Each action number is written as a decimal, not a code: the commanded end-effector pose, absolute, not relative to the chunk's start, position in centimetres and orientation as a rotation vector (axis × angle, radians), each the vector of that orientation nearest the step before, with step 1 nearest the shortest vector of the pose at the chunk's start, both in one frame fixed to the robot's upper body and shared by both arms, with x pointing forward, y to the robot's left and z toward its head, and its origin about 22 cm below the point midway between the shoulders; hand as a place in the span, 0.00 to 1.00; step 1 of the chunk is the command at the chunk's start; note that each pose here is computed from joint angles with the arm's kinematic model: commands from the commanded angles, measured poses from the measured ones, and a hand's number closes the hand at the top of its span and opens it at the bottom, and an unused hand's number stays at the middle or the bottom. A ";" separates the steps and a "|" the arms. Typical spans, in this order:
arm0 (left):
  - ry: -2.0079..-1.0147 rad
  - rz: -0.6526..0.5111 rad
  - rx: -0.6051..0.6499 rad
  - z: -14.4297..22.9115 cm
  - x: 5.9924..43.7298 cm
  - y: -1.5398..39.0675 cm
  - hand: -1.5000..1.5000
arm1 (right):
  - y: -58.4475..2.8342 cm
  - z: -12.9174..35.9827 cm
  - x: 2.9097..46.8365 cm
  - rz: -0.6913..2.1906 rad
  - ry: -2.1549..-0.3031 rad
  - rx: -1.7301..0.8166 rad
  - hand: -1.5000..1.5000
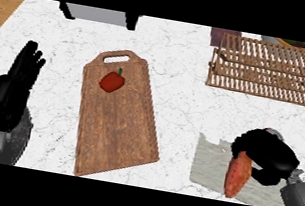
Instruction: Pick the sweet potato from the placemat and place it in the tiered shelf
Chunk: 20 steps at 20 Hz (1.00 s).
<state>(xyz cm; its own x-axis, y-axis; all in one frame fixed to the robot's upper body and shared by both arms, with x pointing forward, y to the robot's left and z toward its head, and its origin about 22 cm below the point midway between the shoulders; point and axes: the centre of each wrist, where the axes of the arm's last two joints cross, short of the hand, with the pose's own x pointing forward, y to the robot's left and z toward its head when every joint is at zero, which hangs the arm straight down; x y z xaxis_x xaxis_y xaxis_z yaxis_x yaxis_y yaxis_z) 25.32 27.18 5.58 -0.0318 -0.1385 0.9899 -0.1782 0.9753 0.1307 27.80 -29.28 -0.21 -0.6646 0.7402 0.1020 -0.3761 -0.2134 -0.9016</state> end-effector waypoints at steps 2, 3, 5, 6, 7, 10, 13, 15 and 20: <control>-1.605 0.046 0.259 5.5 26.0 27.2 0.50 | -29.9 -1.4 27.2 1.931 -1.375 -0.463 1.00; -1.607 0.046 0.253 4.2 26.4 27.5 0.50 | -30.0 -3.1 26.7 1.928 -1.384 -0.443 1.00; -1.615 0.037 0.239 6.2 25.1 27.3 0.50 | -27.5 -2.1 27.4 1.720 -1.240 -0.569 1.00; -1.576 0.037 0.245 5.8 25.0 26.7 0.50 | -29.1 -3.0 26.8 1.587 -1.187 -0.632 1.00; -1.606 0.041 0.264 5.4 25.2 27.8 0.50 | -28.5 -2.6 27.6 1.493 -1.123 -0.679 1.00; -1.600 0.059 0.272 5.6 25.1 27.8 0.50 | -27.1 -2.9 27.1 1.244 -1.021 -0.771 1.00; -1.599 0.060 0.286 6.6 25.6 27.7 0.50 | -23.0 -1.0 27.0 1.105 -1.081 -0.735 1.00; -1.593 0.063 0.264 5.4 25.1 27.7 0.50 | -21.3 1.5 26.5 1.061 -1.101 -0.735 1.00; -1.596 0.047 0.258 6.5 25.4 28.5 0.50 | -20.8 8.2 26.3 0.796 -1.313 -0.736 1.00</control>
